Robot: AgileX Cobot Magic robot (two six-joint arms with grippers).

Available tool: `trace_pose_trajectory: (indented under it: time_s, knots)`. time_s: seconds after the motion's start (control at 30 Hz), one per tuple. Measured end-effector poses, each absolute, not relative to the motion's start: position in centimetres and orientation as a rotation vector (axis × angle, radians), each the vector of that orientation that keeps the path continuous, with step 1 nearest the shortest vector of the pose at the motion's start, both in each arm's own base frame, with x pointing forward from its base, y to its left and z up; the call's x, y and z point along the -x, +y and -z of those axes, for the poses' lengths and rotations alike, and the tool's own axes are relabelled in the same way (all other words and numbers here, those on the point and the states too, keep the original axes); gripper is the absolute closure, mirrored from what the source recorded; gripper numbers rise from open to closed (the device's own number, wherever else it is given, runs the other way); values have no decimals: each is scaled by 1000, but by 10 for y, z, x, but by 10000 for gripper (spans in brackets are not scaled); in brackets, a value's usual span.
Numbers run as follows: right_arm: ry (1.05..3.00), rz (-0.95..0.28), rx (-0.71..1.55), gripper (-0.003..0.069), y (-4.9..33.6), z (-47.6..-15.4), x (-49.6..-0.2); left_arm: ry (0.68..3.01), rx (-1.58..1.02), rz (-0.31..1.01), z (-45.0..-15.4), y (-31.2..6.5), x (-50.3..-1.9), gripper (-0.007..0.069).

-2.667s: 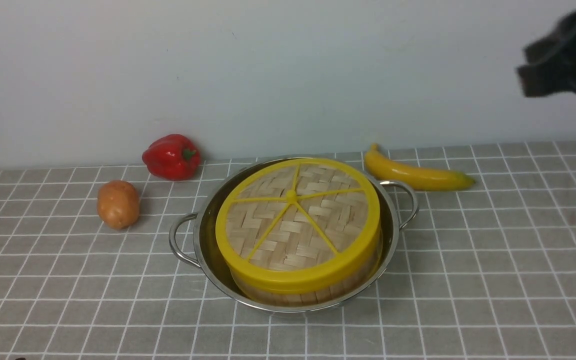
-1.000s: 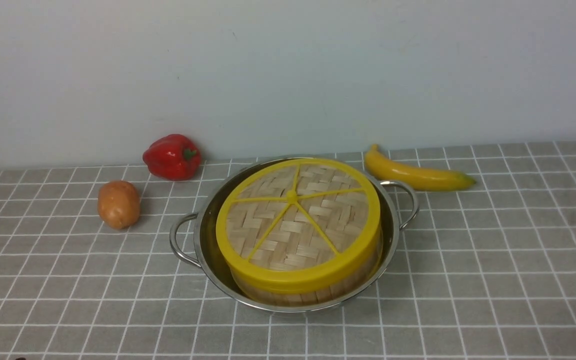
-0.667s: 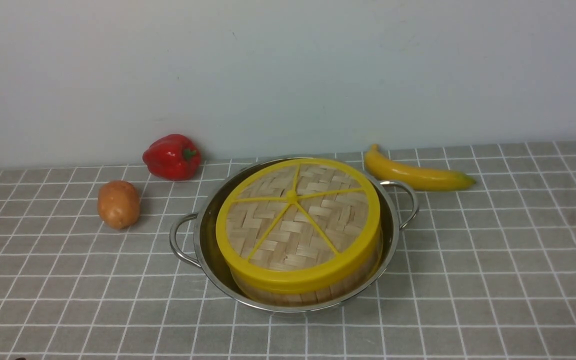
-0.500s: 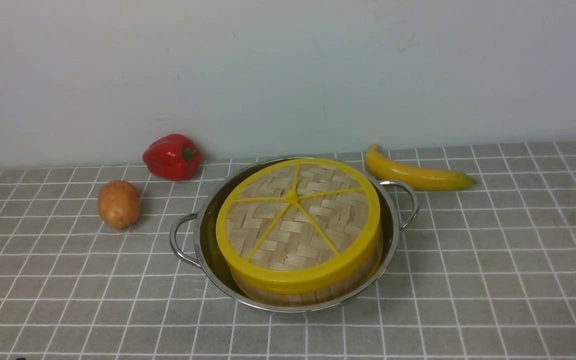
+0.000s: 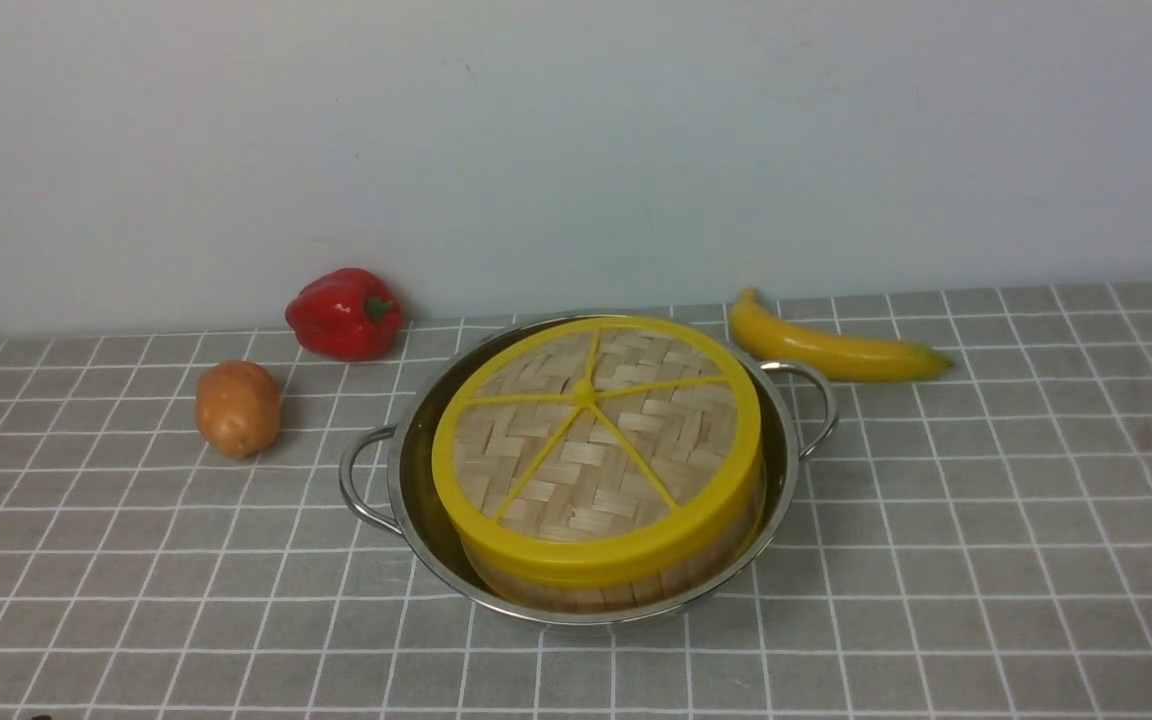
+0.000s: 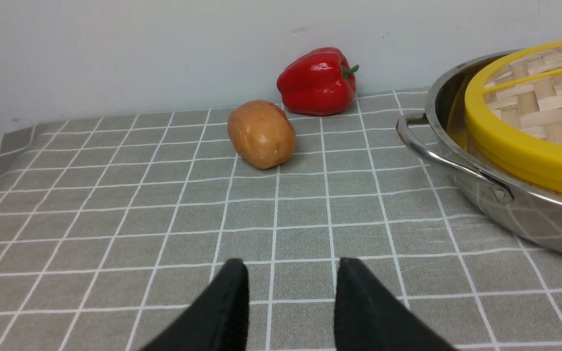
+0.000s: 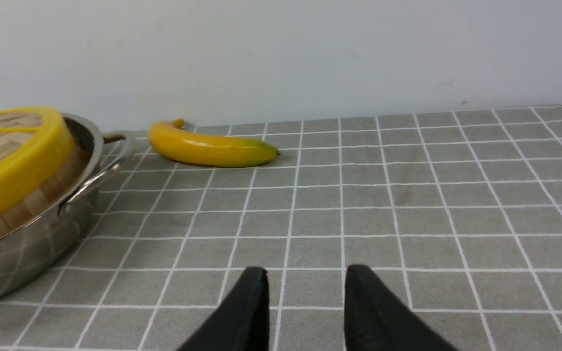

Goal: Place the steamer in the pot on the grey tablecloth, and put the lid on the steamer.

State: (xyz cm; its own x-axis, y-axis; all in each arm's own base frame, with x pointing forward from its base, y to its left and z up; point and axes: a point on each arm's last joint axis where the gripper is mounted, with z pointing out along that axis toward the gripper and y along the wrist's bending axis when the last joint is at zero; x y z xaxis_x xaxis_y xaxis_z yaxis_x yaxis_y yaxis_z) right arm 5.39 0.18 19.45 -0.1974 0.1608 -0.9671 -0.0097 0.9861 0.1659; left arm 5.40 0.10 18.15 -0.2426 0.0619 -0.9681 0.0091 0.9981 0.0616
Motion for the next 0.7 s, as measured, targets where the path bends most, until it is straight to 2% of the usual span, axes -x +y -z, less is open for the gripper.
trace_pose_trajectory:
  time_s: [0.23, 0.7]
  knots:
    - [1782, -201, -111, 419, 5, -185, -55, 1815, -52, -49, -181, 1, -54, 382]
    - [1779, -206, -111, 419, 5, -185, -55, 1815, -52, -49, -181, 1, -54, 382]
